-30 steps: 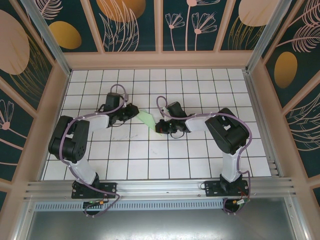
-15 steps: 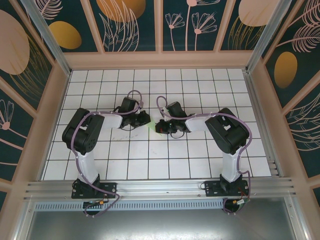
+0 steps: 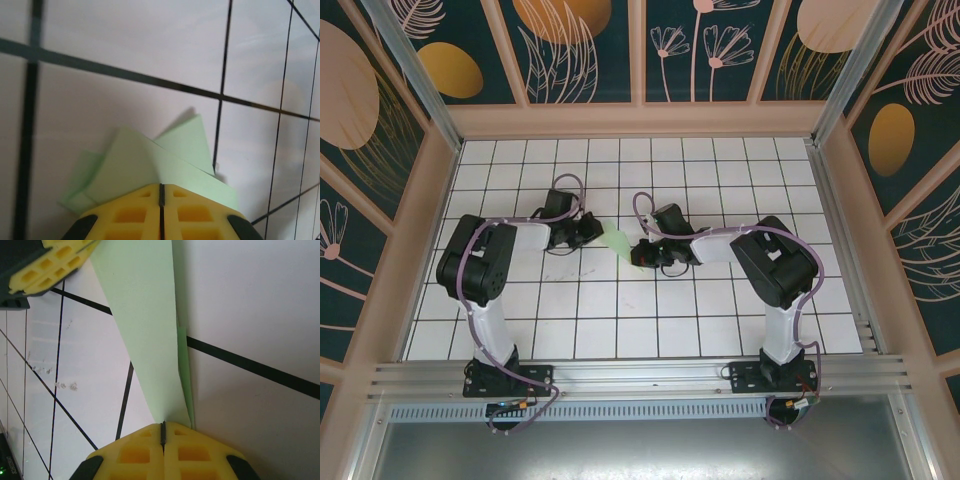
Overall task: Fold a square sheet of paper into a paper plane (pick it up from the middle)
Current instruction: Fold the wing for the fifth time at the center of the table.
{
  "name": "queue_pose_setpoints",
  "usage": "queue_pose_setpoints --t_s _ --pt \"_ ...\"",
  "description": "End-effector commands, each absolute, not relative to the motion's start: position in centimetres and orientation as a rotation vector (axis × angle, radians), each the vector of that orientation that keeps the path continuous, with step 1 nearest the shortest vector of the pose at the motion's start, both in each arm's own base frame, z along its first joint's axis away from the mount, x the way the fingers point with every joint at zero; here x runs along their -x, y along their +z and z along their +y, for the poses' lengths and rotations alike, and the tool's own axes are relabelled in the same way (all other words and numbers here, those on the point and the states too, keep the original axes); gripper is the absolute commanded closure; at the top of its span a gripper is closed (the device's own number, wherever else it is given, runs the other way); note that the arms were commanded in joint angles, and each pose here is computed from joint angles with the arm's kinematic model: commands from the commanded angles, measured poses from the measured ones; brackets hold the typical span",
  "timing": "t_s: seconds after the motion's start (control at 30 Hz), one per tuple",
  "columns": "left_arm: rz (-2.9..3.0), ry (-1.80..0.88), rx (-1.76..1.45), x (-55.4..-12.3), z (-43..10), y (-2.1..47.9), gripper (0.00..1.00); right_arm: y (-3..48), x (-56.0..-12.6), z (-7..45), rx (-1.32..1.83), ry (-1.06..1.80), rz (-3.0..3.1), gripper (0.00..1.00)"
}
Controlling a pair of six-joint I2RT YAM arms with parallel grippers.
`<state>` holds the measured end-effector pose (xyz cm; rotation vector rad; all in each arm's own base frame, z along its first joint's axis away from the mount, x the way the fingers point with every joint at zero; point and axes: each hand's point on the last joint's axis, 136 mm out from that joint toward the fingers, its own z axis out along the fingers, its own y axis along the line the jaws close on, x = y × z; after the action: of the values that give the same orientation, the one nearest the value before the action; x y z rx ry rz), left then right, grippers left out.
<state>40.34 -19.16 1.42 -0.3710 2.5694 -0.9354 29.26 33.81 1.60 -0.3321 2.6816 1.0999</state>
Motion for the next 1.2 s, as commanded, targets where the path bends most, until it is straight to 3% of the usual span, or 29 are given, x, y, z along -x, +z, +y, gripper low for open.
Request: queue_pose_setpoints --t_s 0.0,0.27,0.5,0.6,0.67,0.83,1.03,1.17 --pt "2.603 -0.636 0.582 -40.9 -12.9 -2.5 0.91 -5.1 -22.4 28.5 0.24 0.861 3.081 1.0" --pt "2.535 -0.589 0.666 -42.4 -9.9 -0.8 0.86 -3.8 -23.6 29.8 0.262 0.912 3.019 1.0" --pt "2.463 -0.657 0.632 -43.0 -10.5 3.8 0.7 3.3 -28.3 34.7 0.342 1.049 2.753 0.96" --pt "2.455 -0.701 0.613 -42.1 -10.9 5.2 0.63 7.8 -30.2 35.5 0.324 1.079 2.617 0.85" --pt "2.47 -0.711 0.611 -41.3 -11.1 5.5 0.59 9.8 -30.8 35.4 0.319 1.079 2.554 0.71" --pt "2.475 -0.703 0.58 -39.2 -11.7 7.3 0.43 12.3 -32.1 33.8 0.223 1.011 2.478 0.47" --pt "2.548 -0.64 0.488 -36.9 -15.8 7.3 0.24 12.8 -33.6 30.6 0.076 0.872 2.427 0.31" --pt "2.569 -0.579 0.44 -36.5 -18.4 7.2 0.2 11.7 -34.5 27.6 -0.093 0.757 2.431 0.2"
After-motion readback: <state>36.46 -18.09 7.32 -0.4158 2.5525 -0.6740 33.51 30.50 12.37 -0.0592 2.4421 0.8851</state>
